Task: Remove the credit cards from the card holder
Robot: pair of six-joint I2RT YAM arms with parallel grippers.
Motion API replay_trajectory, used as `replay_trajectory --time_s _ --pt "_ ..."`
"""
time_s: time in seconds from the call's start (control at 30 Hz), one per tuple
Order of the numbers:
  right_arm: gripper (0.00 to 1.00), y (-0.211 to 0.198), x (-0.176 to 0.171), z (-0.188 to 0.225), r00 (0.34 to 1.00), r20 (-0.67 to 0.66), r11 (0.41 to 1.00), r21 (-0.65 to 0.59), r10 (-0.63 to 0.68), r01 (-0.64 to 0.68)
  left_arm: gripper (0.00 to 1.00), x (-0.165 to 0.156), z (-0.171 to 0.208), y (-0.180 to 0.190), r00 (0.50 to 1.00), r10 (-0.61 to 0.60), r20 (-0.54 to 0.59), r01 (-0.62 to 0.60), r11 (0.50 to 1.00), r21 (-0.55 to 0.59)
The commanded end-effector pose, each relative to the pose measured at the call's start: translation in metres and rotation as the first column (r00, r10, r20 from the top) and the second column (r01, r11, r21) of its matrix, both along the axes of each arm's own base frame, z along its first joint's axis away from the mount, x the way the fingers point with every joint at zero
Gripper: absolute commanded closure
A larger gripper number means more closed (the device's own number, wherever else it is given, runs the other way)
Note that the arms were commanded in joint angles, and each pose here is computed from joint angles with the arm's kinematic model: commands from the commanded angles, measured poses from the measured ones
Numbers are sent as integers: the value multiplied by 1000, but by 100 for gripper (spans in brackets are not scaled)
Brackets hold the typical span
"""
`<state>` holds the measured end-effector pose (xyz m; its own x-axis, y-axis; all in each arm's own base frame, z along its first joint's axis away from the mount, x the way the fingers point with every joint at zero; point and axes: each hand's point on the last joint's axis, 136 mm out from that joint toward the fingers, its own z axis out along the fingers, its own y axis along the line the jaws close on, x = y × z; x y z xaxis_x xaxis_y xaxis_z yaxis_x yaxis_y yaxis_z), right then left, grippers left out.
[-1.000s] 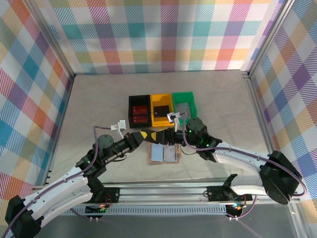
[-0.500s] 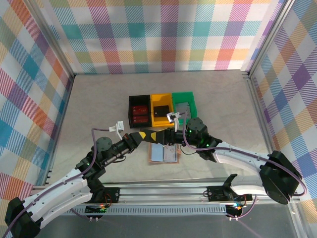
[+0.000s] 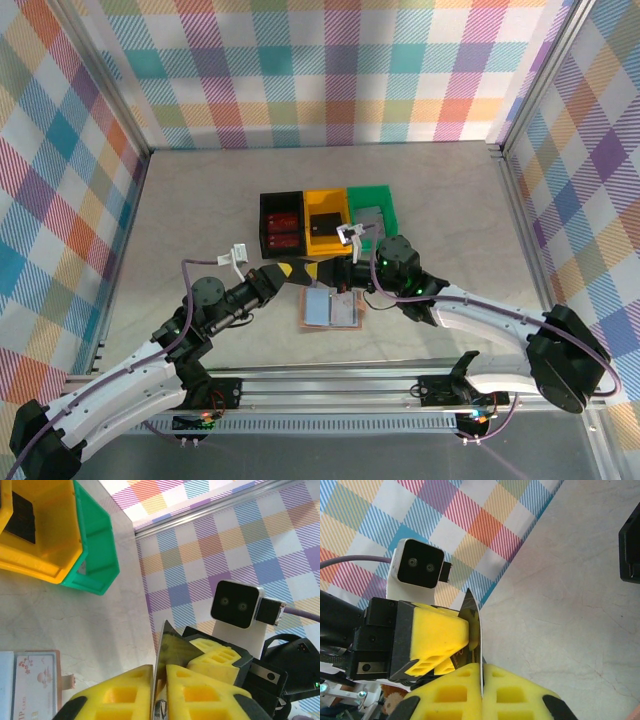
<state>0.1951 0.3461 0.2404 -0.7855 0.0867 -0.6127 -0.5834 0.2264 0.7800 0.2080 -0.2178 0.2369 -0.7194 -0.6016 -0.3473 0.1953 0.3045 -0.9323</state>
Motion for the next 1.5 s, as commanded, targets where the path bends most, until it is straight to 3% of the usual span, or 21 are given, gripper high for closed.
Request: replay_trajectory --time_s 0.0,0.1,0.23,0.43,0.67,0.83,0.93,1.17,1.47 --pt "100 3 -12 31 996 81 998 54 37 -42 81 4 0 2 1000 28 11 -28 1000 5" --pt "100 0 -8 33 995 101 1000 26 9 -12 67 4 -4 3 1000 30 6 -31 999 36" --pt "100 -12 5 37 988 147 997 -57 -47 56 40 -1 0 11 999 19 33 -24 986 164" --pt "100 -44 45 39 987 114 975 -179 -110 130 0 -7 5 42 996 38 80 -69 903 423" --pt "100 -55 93 23 992 60 919 -375 -108 123 0 9 0 60 995 47 92 -96 756 647" --pt "100 -50 134 8 995 29 862 -498 -99 101 0 32 -5 64 995 78 70 -104 646 757" --pt "100 -51 163 -2 990 26 824 -552 -142 132 0 45 -6 61 995 65 75 -99 604 791" --pt "100 -54 222 -43 976 7 716 -678 -218 165 0 69 -6 56 994 28 106 -105 525 845" --pt "100 -49 249 -85 966 -111 732 -674 -232 99 0 79 -15 55 990 36 137 -136 508 850"
